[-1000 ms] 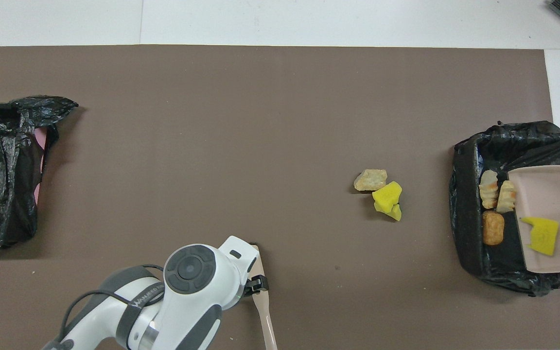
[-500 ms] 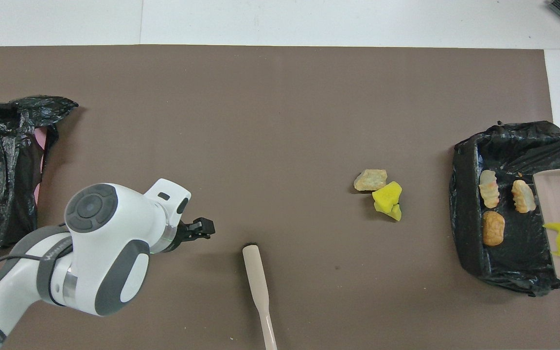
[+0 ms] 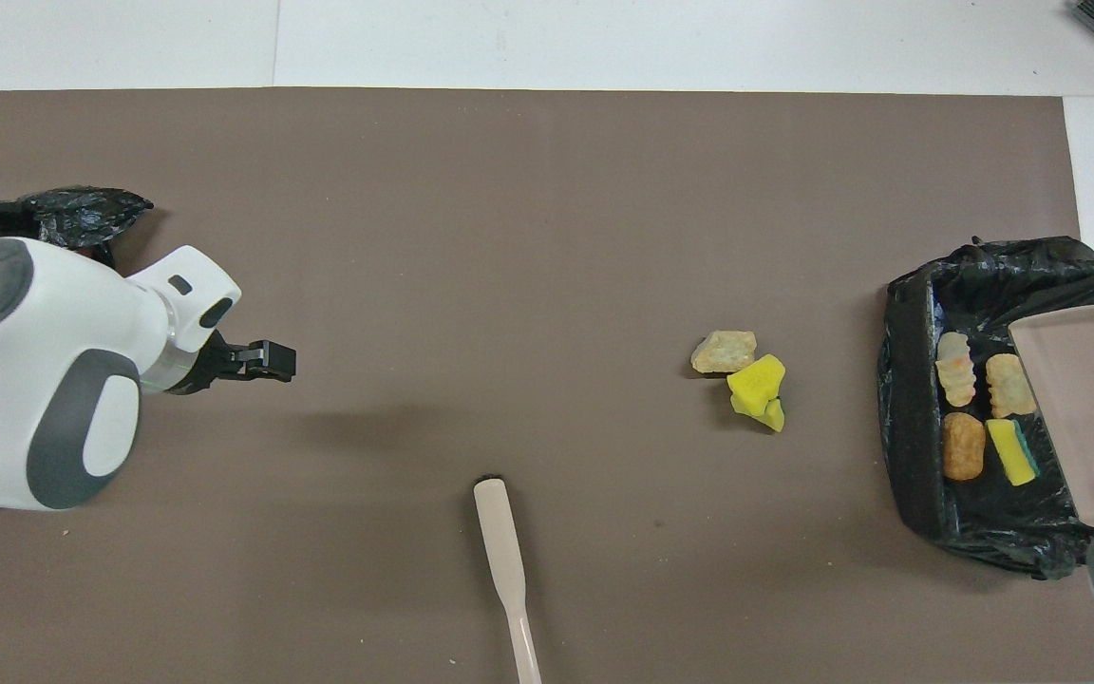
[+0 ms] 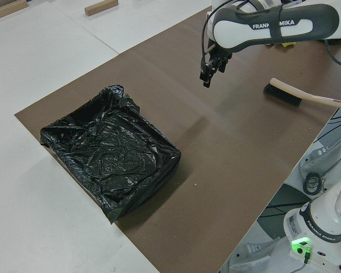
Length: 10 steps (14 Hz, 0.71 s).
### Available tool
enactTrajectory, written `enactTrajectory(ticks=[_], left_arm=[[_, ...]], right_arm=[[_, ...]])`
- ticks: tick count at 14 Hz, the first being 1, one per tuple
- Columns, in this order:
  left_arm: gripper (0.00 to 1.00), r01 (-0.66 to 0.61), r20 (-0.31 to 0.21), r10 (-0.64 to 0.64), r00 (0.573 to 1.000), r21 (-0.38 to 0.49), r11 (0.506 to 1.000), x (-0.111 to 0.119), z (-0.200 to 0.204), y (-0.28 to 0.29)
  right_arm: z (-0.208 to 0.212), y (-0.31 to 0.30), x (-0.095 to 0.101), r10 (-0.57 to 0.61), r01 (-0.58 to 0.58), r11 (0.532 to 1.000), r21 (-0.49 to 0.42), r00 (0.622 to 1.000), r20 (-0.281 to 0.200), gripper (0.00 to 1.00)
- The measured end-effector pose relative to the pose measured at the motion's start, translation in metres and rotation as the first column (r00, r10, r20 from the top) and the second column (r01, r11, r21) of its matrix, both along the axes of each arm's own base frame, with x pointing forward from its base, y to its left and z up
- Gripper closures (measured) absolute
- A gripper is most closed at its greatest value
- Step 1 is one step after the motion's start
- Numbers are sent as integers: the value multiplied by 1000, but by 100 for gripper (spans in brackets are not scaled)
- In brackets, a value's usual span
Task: Sweep and dump trash in bin
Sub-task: 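Tip the dustpan into the bag while the left gripper drops the brush, then bring the empty dustpan back and set it down with the right gripper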
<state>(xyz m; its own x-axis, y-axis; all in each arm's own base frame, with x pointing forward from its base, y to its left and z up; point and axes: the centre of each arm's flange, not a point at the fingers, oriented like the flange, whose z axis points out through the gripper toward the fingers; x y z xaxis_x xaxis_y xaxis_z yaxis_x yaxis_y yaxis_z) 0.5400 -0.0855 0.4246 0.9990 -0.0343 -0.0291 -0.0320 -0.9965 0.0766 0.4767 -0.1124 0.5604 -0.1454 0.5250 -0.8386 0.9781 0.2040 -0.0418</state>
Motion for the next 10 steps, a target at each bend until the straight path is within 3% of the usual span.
enactTrajectory(ticks=[3, 5, 8, 10], left_arm=[[0, 26, 61, -26, 998, -6, 1000, 18, 30, 38], [0, 36, 81, -35, 996, -6, 999, 25, 48, 54], [0, 43, 72, -43, 996, -6, 999, 29, 65, 73], [0, 52, 50, -52, 997, 5, 999, 30, 83, 76]], right_arm=[[1, -2, -3, -45, 45, 999, -8, 999, 11, 68], [24, 6, -6, -100, 99, 995, 10, 994, 47, 68], [69, 30, -10, -193, 168, 970, 178, 972, 132, 68], [75, 46, -9, -297, 225, 922, 315, 932, 206, 68]])
